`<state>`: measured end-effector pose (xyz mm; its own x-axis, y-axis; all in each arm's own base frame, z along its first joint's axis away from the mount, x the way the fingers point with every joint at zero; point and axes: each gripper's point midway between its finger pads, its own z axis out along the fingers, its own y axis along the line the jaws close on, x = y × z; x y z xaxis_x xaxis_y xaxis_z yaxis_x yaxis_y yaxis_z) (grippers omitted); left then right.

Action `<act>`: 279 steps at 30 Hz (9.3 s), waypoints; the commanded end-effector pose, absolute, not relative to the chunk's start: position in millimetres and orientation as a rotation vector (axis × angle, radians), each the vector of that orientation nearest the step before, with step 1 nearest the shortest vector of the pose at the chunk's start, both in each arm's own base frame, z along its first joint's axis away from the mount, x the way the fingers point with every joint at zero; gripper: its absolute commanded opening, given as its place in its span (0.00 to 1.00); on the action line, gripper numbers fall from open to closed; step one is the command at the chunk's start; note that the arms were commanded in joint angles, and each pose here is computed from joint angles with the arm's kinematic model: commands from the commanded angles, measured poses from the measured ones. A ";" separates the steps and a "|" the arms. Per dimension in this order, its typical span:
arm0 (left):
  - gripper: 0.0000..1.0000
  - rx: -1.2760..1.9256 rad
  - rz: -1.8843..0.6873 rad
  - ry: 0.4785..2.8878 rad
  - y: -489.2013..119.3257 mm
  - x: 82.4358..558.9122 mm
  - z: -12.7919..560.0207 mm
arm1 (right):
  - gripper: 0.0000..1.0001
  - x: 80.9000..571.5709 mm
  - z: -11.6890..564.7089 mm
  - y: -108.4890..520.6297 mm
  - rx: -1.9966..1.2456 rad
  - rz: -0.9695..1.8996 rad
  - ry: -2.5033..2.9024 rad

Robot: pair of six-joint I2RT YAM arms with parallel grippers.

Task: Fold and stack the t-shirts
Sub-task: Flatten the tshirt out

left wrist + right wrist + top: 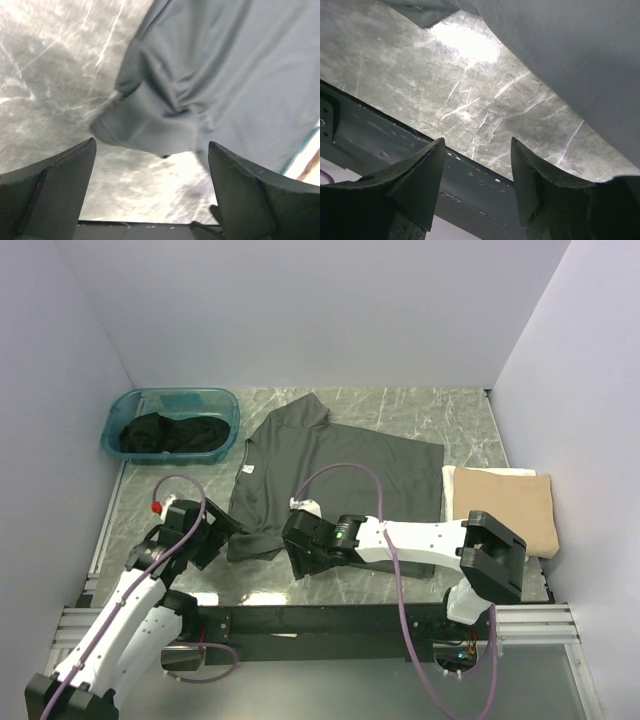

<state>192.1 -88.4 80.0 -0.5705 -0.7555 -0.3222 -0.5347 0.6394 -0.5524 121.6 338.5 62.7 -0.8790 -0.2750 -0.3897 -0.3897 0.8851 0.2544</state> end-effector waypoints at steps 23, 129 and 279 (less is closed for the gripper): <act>1.00 -0.804 -0.686 2.357 -127.6 202.8 94.7 | 0.61 197.0 38.6 333.6 -0.683 0.307 2.540; 0.99 -0.024 -0.463 2.673 -230.6 128.7 118.2 | 0.54 152.5 106.7 304.9 -0.554 0.829 2.522; 0.29 -0.673 -0.138 2.911 -151.3 73.4 -0.1 | 0.96 181.1 66.7 69.2 0.791 0.259 2.374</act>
<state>64.9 -147.5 9.9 -0.8941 -0.4382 -0.0919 -0.4277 0.8966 -0.1149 178.5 70.8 63.8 -0.6598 0.5669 -0.4933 0.4560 0.8238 0.3368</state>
